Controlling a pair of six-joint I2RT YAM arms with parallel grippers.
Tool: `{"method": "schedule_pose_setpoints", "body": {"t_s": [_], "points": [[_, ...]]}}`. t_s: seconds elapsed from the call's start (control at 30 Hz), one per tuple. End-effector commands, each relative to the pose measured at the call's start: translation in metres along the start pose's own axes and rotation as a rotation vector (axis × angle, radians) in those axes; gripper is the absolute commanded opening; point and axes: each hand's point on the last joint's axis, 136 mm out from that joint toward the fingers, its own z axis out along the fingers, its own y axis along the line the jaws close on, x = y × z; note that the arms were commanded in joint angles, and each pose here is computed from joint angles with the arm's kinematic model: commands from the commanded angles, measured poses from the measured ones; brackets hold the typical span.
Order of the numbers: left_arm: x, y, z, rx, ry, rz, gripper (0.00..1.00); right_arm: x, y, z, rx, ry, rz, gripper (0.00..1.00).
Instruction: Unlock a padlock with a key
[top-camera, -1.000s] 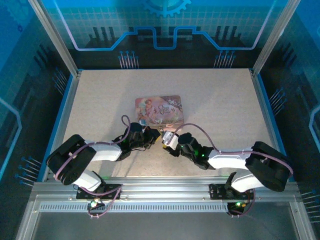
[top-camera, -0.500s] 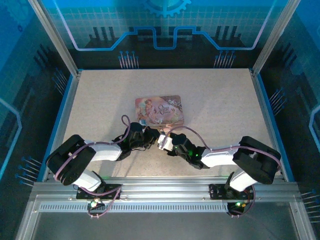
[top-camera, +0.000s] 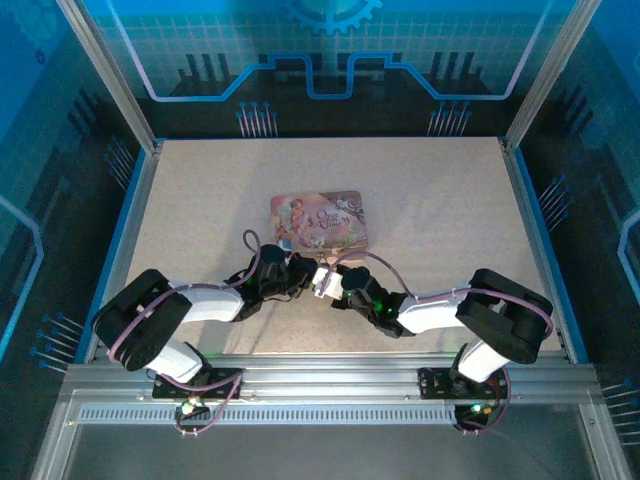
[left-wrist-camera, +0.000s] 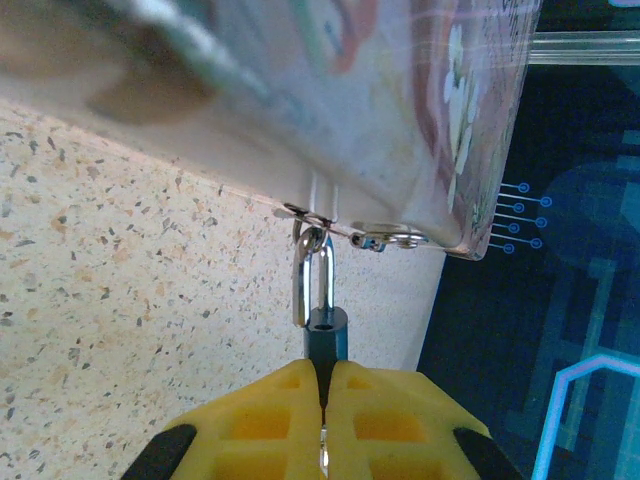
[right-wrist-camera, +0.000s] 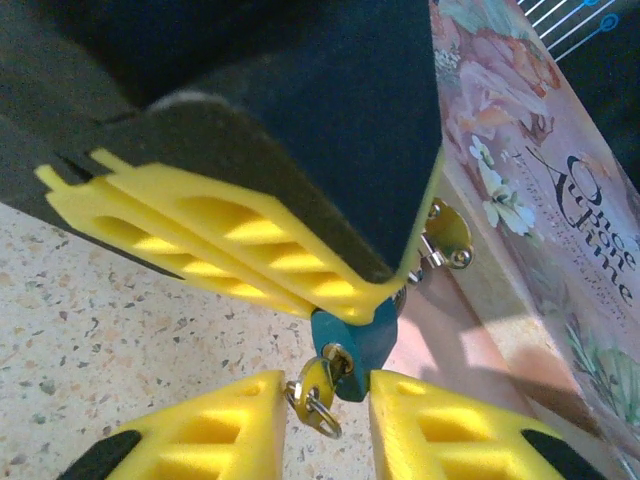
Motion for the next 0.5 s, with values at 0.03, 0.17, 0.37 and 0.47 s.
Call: {"method": "schedule_pose_setpoints", "body": {"t_s": [0.03, 0.17, 0.37, 0.47], "points": [[0.0232, 0.0183, -0.0010, -0.080, 0.103, -0.046, 0.08, -0.0150, -0.0038, 0.0040, 0.029, -0.039, 0.017, 0.26], [0.0233, 0.0181, -0.0013, -0.080, 0.104, -0.046, 0.08, -0.0168, -0.0046, 0.0060, 0.035, -0.043, 0.021, 0.22], [0.0230, 0.0180, -0.0024, -0.082, 0.101, -0.045, 0.08, -0.0174, -0.0072, 0.0086, 0.051, -0.041, 0.027, 0.11], [0.0231, 0.0171, -0.0024, -0.081, 0.101, -0.045, 0.08, -0.0169, -0.0084, 0.0082, 0.058, -0.041, 0.035, 0.05]]}}
